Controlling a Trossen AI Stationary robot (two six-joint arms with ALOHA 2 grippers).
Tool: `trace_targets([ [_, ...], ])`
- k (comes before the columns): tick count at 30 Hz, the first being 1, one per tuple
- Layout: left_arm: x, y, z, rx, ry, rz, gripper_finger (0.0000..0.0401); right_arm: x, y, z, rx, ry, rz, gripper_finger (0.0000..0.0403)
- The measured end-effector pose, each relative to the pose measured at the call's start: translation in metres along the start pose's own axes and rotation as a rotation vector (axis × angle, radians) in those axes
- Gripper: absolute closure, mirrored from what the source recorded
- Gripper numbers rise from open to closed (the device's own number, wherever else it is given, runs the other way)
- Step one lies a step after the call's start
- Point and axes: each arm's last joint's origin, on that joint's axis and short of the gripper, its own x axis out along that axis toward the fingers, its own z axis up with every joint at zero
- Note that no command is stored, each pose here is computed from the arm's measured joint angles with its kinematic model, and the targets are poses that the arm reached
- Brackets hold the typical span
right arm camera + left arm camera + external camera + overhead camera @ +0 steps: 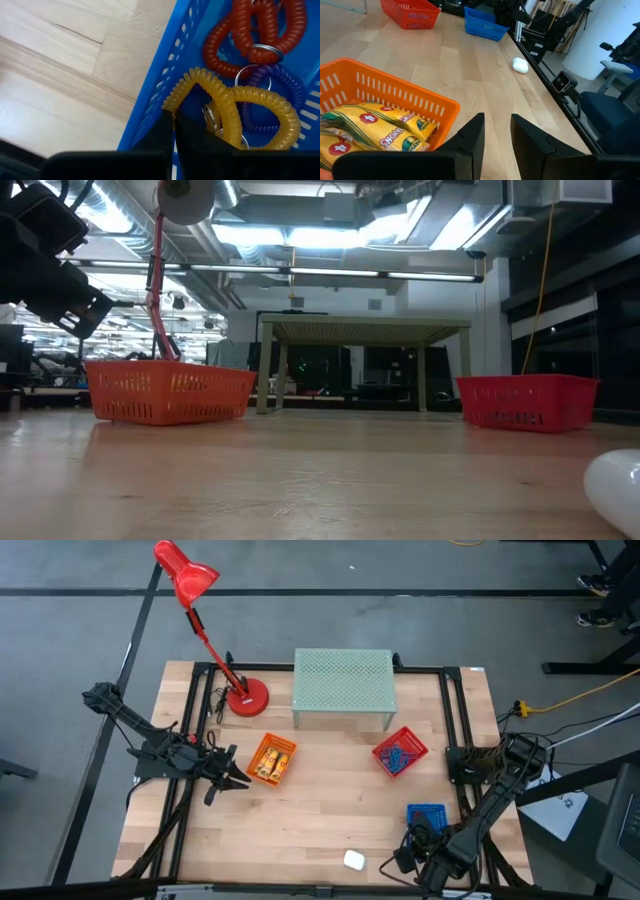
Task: Pick & Place Office Desk Supplies
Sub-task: Put the yellow spring keychain into the blue bin, then put the orange plastic tray on the shelf
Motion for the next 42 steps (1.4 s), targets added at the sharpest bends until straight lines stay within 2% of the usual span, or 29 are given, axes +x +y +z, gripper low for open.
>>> trace_targets([
  [4,0.0,0.0,0.0,0.0,0.0,0.0,0.0311,-0.007,-0.001,0.002,0.004,0.012,0.016,0.0376],
  [17,0.0,0.0,0.0,-0.001,-0.001,0.0,0.0311,-0.051,-0.017,0.02,-0.004,0.056,0.02,0.0194],
  [21,0.0,0.0,0.0,0.0,-0.001,0.0,0.0311,-0.064,-0.022,0.026,0.001,0.068,0.035,0.0162],
  [24,0.0,0.0,0.0,-0.001,-0.001,0.0,0.0311,-0.075,-0.024,0.032,0.016,0.064,0.089,0.015],
  [28,0.0,0.0,0.0,0.0,-0.001,0.0,0.0311,-0.098,-0.019,0.048,0.08,-0.092,0.297,0.0147],
  [31,0.0,0.0,0.0,-0.001,-0.001,0.0,0.0311,-0.124,-0.012,0.064,0.121,-0.3,0.503,0.0152],
  [34,0.0,0.0,0.0,0.0,0.0,0.001,0.0311,-0.148,-0.007,0.08,0.132,-0.514,0.634,0.0157],
  [38,0.0,0.0,0.0,-0.001,-0.001,0.0,0.0311,-0.176,0.0,0.101,0.123,-0.67,0.688,0.0164],
  [42,0.0,0.0,0.0,0.0,-0.003,0.004,0.0311,-0.191,0.008,0.117,0.077,-0.704,0.66,0.0171],
])
